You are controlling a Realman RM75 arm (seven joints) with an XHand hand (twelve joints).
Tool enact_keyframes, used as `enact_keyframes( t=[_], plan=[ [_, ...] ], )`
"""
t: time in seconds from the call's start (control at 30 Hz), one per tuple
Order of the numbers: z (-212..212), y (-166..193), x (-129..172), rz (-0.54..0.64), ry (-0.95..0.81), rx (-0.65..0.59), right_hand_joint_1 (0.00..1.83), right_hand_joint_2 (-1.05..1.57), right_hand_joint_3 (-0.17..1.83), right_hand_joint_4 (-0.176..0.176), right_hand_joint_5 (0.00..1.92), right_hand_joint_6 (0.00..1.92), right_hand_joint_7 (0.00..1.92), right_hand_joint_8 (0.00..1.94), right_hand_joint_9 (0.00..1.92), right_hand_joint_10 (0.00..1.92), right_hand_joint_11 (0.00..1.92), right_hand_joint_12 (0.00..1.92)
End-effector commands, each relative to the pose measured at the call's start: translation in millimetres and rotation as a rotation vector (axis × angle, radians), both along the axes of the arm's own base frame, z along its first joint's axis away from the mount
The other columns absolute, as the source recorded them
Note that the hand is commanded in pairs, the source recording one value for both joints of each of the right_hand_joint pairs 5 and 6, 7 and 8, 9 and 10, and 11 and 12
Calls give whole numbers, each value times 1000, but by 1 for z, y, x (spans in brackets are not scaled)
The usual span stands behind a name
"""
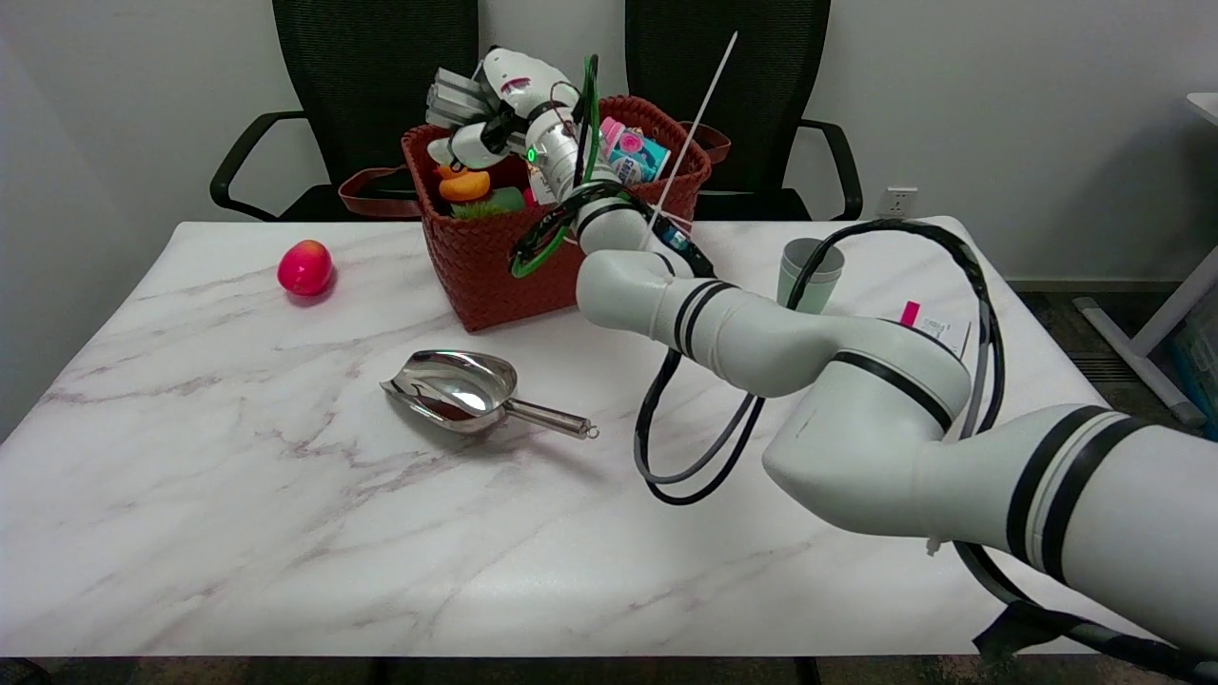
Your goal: Place the metal rectangular block into the brown storage basket.
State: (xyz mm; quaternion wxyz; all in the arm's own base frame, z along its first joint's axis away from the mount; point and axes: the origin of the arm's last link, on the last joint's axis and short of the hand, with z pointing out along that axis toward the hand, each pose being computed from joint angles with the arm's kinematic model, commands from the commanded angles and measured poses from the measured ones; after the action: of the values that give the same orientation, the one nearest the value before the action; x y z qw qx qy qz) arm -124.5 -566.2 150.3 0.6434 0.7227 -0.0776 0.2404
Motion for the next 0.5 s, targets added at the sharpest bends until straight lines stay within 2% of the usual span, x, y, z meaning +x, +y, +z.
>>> enact_keyframes(
  t=[0.03, 0.2, 0.5],
  plan=[
    [18, 0, -28, -91, -5, -52, 809, 1014, 13, 0, 1310, 1310, 1561, 1561, 1439, 1439, 1469, 1469],
    [18, 2, -36, -115, -6, -47, 803, 1015, 11, 0, 1287, 1287, 1545, 1545, 1433, 1433, 1419, 1419],
    [10, 3, -33, -102, -31, -29, 794, 1017, 5, 0, 1266, 1266, 1524, 1524, 1412, 1412, 1370, 1370]
  ],
)
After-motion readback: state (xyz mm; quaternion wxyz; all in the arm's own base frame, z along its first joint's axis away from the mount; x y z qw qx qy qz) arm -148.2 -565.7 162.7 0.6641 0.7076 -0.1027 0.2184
